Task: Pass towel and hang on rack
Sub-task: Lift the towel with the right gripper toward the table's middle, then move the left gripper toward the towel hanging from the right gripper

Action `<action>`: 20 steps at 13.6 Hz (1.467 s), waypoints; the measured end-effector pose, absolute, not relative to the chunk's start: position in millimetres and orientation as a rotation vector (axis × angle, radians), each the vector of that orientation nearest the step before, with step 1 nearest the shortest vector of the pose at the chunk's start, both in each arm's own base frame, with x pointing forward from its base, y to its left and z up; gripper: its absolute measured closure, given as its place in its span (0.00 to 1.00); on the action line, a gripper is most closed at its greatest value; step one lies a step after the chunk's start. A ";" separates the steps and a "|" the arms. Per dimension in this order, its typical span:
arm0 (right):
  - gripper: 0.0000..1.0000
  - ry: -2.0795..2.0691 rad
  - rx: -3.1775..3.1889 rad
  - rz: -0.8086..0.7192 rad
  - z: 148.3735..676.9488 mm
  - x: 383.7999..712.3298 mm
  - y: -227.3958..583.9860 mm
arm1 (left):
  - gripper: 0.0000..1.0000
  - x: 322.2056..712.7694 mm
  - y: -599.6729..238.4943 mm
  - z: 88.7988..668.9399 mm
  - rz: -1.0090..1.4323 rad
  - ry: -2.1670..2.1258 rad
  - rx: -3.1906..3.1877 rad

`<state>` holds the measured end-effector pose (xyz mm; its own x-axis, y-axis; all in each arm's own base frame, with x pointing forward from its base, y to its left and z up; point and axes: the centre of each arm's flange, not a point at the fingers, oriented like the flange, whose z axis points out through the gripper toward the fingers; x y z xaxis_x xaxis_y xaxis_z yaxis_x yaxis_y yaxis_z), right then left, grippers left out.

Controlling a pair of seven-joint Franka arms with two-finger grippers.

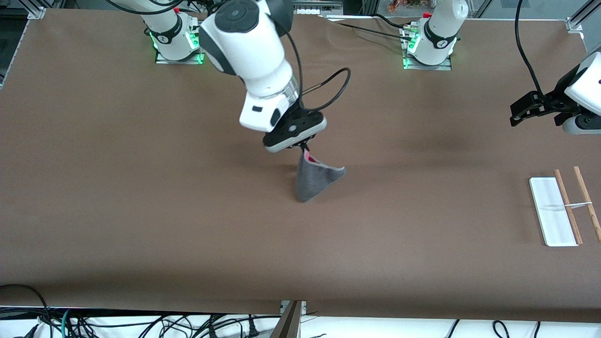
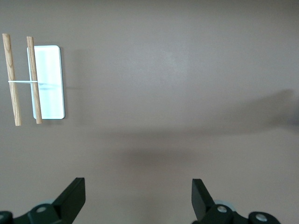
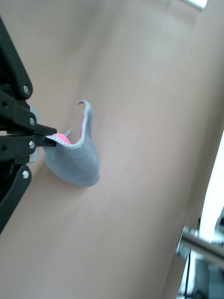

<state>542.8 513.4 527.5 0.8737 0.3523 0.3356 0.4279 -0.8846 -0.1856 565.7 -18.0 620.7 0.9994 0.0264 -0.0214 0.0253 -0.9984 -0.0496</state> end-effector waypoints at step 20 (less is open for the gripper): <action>0.98 -0.387 -2.713 -0.491 534.2 520.1 550.1 | 0.00 635.0 -71.5 477.4 -0.019 0.436 -3.347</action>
